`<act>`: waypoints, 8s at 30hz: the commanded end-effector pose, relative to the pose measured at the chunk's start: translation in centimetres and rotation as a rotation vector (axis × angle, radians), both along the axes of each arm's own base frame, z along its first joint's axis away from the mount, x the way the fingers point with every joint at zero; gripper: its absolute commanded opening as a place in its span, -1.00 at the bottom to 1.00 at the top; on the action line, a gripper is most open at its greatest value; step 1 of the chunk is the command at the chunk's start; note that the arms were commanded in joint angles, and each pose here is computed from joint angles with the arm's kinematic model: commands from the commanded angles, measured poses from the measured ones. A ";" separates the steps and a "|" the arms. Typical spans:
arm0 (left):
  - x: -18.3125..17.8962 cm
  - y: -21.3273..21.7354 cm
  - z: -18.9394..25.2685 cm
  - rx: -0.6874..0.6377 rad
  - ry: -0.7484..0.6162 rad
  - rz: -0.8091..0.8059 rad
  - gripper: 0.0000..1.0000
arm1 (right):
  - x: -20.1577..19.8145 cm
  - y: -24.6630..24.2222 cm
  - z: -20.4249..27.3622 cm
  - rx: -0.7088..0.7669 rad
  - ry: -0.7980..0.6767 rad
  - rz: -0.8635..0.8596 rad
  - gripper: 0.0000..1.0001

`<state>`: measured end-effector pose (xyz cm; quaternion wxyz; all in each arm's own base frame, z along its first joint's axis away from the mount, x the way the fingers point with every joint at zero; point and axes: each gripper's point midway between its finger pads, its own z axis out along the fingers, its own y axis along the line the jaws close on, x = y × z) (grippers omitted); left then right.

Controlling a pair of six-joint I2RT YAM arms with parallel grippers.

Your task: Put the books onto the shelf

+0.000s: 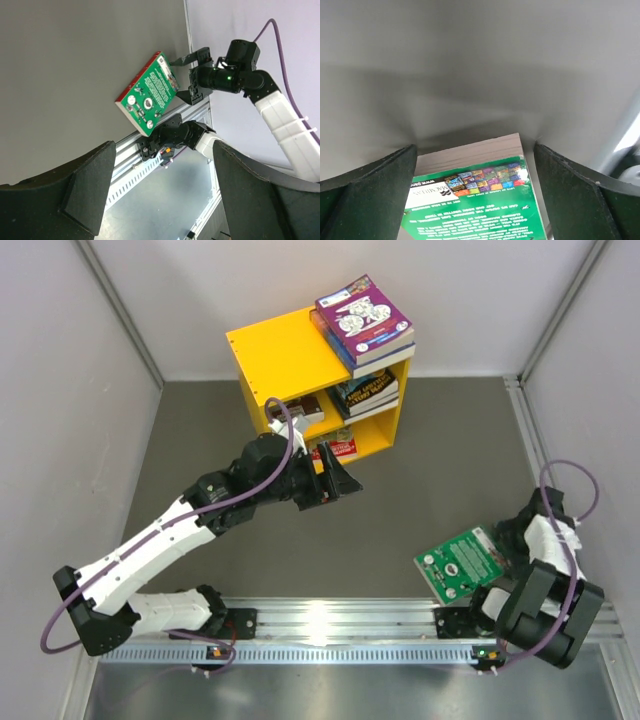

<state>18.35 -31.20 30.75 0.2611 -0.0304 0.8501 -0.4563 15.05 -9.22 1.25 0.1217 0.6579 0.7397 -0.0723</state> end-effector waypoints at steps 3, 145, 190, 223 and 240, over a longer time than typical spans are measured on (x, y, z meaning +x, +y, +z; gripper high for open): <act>0.2 0.4 -0.4 0.004 0.011 0.029 0.66 | 3.8 6.9 -1.5 0.157 -0.144 0.031 0.93; 4.7 -0.7 2.5 -0.537 0.022 0.340 -1.00 | 3.1 34.8 24.0 1.317 -1.069 0.733 0.54; 0.0 1.5 -14.3 -0.031 0.237 0.227 0.19 | 11.5 32.5 19.7 0.579 -0.859 1.190 -1.00; 1.3 4.7 -12.2 0.127 0.151 0.266 0.13 | 18.8 35.0 32.6 1.026 -1.548 1.108 -1.00; 0.3 4.8 -13.3 0.126 0.223 0.249 0.06 | 20.2 34.9 22.5 0.965 -1.514 1.047 -1.00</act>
